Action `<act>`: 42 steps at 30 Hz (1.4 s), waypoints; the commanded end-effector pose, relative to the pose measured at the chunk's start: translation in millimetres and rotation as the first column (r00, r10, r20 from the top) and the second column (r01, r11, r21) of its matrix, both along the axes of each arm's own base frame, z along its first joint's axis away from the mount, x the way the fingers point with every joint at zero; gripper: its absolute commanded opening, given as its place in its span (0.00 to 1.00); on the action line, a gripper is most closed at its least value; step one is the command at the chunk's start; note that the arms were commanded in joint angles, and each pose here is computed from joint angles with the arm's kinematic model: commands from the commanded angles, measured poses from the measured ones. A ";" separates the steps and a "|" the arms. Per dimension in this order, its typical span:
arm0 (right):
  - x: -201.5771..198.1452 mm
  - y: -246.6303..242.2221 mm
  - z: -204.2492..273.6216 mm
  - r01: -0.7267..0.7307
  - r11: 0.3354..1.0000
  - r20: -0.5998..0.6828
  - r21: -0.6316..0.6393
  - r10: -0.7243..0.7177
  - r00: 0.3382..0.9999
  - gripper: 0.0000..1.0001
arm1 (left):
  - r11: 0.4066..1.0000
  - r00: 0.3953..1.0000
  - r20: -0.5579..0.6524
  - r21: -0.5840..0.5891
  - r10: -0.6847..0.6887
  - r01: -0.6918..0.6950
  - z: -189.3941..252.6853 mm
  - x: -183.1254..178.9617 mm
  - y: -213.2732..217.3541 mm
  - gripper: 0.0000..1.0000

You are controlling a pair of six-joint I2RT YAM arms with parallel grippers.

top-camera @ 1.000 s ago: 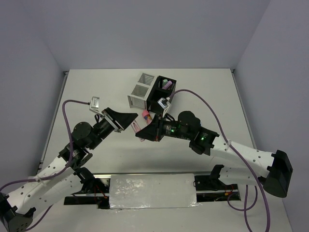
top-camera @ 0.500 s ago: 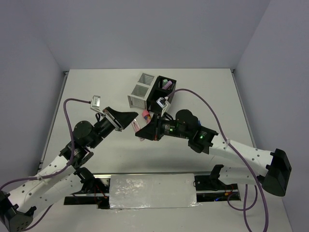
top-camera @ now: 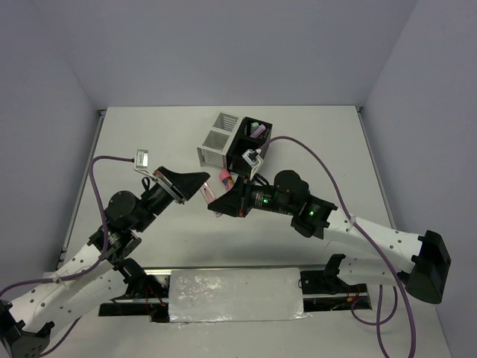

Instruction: Sort the stationery into containers

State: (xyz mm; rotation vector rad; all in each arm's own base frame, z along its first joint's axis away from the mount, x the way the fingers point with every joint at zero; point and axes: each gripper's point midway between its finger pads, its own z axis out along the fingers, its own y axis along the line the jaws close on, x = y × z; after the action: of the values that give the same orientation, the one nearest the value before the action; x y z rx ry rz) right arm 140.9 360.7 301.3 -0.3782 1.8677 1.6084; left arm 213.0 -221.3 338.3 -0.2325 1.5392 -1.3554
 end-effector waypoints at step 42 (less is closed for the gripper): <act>55.4 37.4 206.2 -0.099 0.939 0.383 0.329 -0.037 0.923 0.00 | 0.974 0.984 -0.079 0.148 -0.159 0.169 -102.8 -36.9 -24.2 0.00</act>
State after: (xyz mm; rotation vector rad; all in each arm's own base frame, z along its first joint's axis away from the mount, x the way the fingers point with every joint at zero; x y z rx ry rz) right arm 171.3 407.0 335.9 -0.6393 1.9931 1.6182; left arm 222.2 -183.0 355.2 -0.4070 1.2141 -1.3444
